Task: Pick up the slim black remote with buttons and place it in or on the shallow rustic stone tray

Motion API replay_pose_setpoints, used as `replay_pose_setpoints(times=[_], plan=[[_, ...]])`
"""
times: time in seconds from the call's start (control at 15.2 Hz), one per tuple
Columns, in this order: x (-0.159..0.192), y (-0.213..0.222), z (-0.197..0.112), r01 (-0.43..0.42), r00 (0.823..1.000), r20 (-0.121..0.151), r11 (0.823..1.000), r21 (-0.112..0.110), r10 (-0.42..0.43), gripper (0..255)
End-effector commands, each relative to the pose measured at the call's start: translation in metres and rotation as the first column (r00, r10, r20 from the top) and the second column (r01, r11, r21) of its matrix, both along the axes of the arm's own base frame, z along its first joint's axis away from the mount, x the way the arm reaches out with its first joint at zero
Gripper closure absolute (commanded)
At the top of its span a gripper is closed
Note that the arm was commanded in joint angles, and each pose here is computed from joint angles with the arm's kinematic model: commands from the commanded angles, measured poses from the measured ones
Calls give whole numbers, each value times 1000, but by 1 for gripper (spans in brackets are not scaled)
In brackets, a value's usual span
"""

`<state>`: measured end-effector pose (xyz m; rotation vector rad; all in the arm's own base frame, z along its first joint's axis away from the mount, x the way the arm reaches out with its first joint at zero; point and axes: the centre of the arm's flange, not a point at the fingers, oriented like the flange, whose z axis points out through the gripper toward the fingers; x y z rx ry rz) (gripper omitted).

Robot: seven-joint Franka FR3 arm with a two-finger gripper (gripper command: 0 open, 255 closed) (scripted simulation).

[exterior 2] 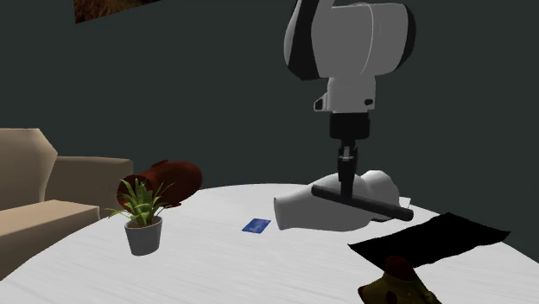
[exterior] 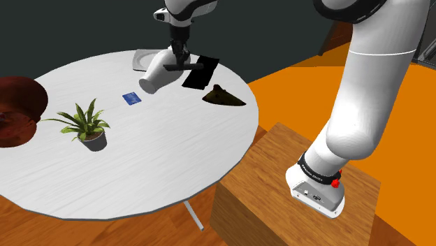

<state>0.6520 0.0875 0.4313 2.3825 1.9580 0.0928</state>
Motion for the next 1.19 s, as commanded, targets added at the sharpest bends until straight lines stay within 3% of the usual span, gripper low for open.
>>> replay_pose_setpoints(times=[0.0, 0.59, 1.12], plan=[[7, -30, -1, 2, 1000, -1, 1000, -2, -2, 255], [31, -147, -3, 2, 1000, -1, 1000, -2, -2, 255], [31, -147, -46, 2, 1000, -1, 1000, -2, -2, 255]])
